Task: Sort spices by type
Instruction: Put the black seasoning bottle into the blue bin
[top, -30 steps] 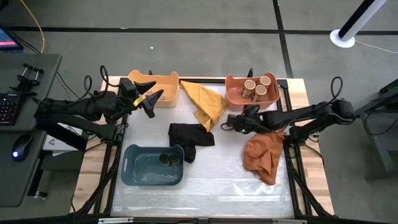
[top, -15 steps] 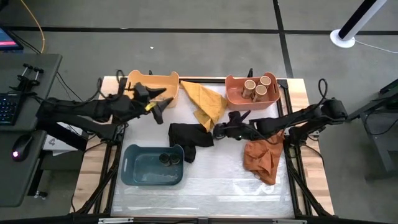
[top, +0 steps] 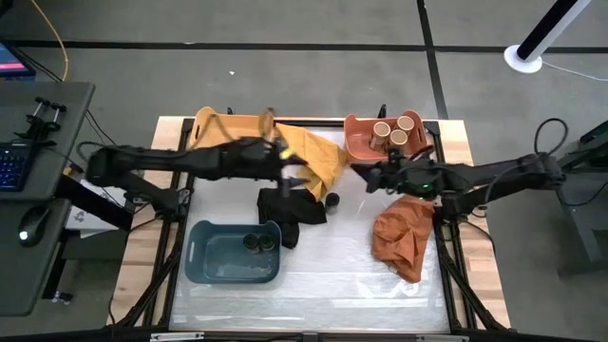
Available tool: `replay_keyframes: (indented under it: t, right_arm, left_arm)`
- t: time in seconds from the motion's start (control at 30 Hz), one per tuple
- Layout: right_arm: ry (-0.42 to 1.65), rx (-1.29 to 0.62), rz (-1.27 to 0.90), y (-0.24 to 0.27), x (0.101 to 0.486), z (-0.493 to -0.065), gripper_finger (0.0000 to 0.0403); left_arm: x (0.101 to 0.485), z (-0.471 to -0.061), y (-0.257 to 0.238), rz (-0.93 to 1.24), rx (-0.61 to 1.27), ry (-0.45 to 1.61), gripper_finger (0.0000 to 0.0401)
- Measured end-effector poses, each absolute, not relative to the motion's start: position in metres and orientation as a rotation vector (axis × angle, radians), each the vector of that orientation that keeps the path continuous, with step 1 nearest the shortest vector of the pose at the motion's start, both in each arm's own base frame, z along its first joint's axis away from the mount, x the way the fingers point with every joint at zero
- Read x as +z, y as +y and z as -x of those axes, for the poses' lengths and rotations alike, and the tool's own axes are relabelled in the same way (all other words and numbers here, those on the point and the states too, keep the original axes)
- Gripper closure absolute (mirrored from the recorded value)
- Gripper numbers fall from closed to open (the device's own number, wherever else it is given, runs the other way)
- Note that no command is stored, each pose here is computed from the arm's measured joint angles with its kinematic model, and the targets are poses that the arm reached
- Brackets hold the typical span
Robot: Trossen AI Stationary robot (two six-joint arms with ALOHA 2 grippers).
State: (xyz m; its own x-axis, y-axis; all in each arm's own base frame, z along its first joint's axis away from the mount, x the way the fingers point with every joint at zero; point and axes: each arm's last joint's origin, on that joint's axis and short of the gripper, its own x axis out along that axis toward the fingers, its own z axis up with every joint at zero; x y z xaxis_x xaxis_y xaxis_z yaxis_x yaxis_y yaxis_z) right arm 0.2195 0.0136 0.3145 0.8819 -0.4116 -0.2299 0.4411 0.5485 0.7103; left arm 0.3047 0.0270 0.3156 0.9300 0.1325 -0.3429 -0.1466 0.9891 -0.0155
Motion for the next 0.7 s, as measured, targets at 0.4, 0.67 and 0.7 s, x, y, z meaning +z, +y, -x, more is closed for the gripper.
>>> replay_keyframes:
  t: [0.4,0.67,0.7]
  right_arm:
    - [0.074,-0.49,-0.822,0.018,0.319,-0.202,0.0403]
    - [0.117,-0.513,-0.821,0.018,0.314,-0.202,0.0403]
    - [0.121,-0.515,-0.819,0.018,0.314,-0.202,0.0403]
  left_arm:
    - [0.245,-0.407,0.038,0.072,0.012,0.648,0.0086]
    - [0.222,-0.426,0.04,0.05,0.021,0.708,0.0072]
    - [0.221,-0.426,0.039,0.059,0.0,0.716,0.0072]
